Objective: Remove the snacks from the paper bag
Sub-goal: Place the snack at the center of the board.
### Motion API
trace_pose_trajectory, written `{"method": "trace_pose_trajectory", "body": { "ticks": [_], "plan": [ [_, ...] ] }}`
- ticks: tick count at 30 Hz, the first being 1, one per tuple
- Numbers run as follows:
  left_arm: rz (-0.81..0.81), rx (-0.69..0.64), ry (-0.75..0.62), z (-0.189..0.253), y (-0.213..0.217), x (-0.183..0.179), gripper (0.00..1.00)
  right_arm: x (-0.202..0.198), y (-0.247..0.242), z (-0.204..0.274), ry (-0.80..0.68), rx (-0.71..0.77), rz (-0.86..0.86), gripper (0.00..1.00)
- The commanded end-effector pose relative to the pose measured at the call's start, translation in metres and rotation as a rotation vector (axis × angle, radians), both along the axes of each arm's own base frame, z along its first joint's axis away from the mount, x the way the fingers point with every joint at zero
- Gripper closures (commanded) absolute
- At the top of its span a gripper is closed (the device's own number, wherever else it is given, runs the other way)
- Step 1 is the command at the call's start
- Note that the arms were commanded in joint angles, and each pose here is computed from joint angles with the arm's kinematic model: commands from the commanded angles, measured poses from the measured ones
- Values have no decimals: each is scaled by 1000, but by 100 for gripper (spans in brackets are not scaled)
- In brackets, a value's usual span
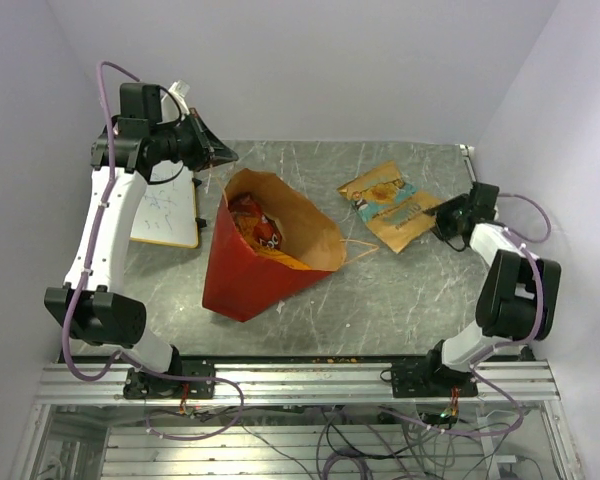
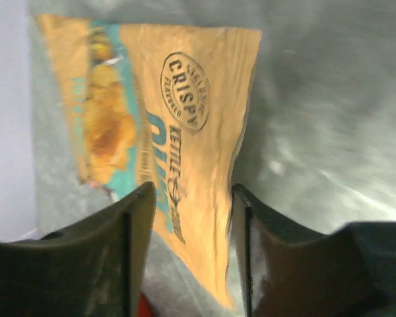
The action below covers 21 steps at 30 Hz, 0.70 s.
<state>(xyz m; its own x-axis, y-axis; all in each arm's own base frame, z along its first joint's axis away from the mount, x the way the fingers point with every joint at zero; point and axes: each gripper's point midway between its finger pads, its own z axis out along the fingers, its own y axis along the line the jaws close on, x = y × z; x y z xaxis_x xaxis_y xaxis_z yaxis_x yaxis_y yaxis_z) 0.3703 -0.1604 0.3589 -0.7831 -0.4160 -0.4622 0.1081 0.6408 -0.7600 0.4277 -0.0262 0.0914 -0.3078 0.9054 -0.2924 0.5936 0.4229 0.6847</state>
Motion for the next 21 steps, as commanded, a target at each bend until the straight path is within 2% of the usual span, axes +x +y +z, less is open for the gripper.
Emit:
{"method": "trace_pose_trajectory", "body": {
  "ticks": [1,4,9,11,14,17,18,21],
  "plan": [
    [-98,-68,-35,16,-34,-8,93,-62,-30,-16,161,-216,51,40],
    [-134,-56,-28,14,-50,-18,93,-92,-21,-11,197,-250,134,31],
    [-159,-58,-28,12,-64,-35,93,-140,13,-6,234,-256,271,28],
    [-166,-55,-32,11,-66,-41,93,-141,46,13,135,-233,401,27],
    [-170,-24,-26,3,-64,-49,93,-142,115,64,-123,-122,679,25],
    [-173,-5,-18,-6,-62,-54,93,-153,152,111,-295,-67,811,19],
    [-180,-8,-12,-8,-63,-56,93,-157,160,120,-322,-51,839,15],
    [-202,-13,6,-11,-65,-60,93,-168,179,116,-292,-5,937,13]
  ]
}}
